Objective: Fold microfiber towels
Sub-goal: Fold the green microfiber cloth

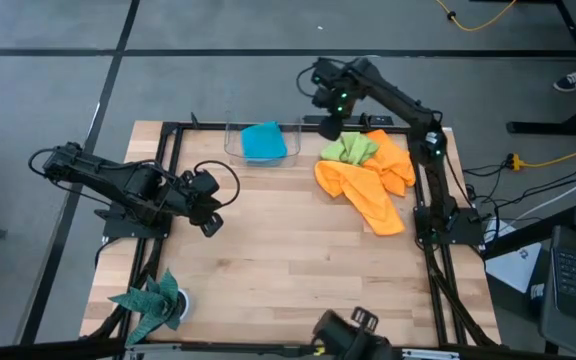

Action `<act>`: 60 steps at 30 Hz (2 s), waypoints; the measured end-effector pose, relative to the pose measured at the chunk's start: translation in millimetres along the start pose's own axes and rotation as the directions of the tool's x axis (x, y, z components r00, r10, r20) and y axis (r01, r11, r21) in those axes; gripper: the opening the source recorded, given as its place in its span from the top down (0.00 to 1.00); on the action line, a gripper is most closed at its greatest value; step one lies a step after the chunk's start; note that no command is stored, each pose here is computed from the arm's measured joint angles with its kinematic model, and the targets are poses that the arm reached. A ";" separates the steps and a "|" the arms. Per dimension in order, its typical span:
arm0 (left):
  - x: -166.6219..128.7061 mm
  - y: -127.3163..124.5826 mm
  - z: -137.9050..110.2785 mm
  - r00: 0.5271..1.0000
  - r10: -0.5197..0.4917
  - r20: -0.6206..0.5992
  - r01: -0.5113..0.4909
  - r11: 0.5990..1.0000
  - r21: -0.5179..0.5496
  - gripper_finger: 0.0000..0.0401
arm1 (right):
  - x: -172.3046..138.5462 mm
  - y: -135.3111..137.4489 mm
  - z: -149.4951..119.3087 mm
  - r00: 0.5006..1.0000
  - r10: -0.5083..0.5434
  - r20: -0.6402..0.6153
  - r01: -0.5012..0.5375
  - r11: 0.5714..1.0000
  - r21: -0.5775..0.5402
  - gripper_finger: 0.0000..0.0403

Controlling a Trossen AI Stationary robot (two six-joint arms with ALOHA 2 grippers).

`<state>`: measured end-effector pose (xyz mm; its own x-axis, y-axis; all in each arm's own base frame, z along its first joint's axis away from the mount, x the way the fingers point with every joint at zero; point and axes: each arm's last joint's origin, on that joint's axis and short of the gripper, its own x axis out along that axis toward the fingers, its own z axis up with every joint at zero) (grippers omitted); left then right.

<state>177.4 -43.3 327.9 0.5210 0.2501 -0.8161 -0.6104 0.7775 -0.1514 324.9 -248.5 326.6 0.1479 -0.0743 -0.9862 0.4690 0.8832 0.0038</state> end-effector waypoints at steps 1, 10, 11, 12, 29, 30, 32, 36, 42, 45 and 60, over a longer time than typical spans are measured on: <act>0.0 0.0 0.1 1.000 0.001 0.002 -0.001 1.000 0.000 0.94 | -3.1 -2.6 -3.7 0.999 0.031 0.008 -0.032 0.999 0.017 0.58; -0.2 1.5 2.0 0.996 0.051 0.068 -0.051 0.999 -0.001 0.94 | 10.1 1.3 -43.8 0.992 0.073 -0.100 -0.052 0.979 0.198 0.58; -0.2 1.5 2.0 0.996 0.051 0.068 -0.050 0.999 -0.016 0.94 | 14.9 3.4 -48.5 0.992 0.066 -0.103 -0.044 0.978 0.205 0.58; -0.2 1.4 2.0 0.996 0.051 0.068 -0.049 0.998 -0.032 0.94 | 21.2 4.7 -53.1 0.993 0.060 -0.106 -0.037 0.978 0.207 0.58; -0.2 1.4 2.1 0.996 0.050 0.069 -0.046 0.997 -0.055 0.94 | 97.0 8.3 -122.3 0.996 -0.084 -0.038 0.089 0.766 0.636 0.58; -0.1 1.3 2.1 0.996 0.050 0.069 -0.046 0.997 -0.055 0.94 | 99.9 8.1 -123.7 0.994 -0.097 -0.044 0.102 0.755 0.648 0.58; -0.2 1.2 2.3 0.996 0.048 0.070 -0.044 0.997 -0.056 0.94 | 105.6 7.2 -123.2 0.993 -0.121 -0.017 0.101 0.737 0.669 0.58; -0.2 0.8 2.6 0.996 0.044 0.073 -0.040 0.997 -0.058 0.94 | 115.0 4.8 -116.6 0.982 -0.172 0.084 0.072 0.737 0.672 0.58; -0.2 0.2 3.0 0.996 0.039 0.077 -0.034 0.997 -0.063 0.94 | 125.2 4.6 -120.0 0.977 -0.192 0.093 0.079 0.730 0.679 0.58; -0.2 0.2 3.0 0.996 0.039 0.078 -0.034 0.997 -0.063 0.94 | 125.2 4.2 -119.7 0.975 -0.203 0.095 0.089 0.739 0.667 0.64; -0.2 0.1 3.0 0.996 0.038 0.078 -0.034 0.998 -0.055 0.94 | 4.4 41.5 -87.2 0.836 -0.288 0.467 0.083 0.908 0.411 0.99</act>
<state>179.0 -41.4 329.7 0.5421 0.3236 -0.7755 -0.6594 0.7359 -0.1539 269.1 -171.8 307.9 0.3952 -0.5326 -0.7484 0.7958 0.6054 -0.0106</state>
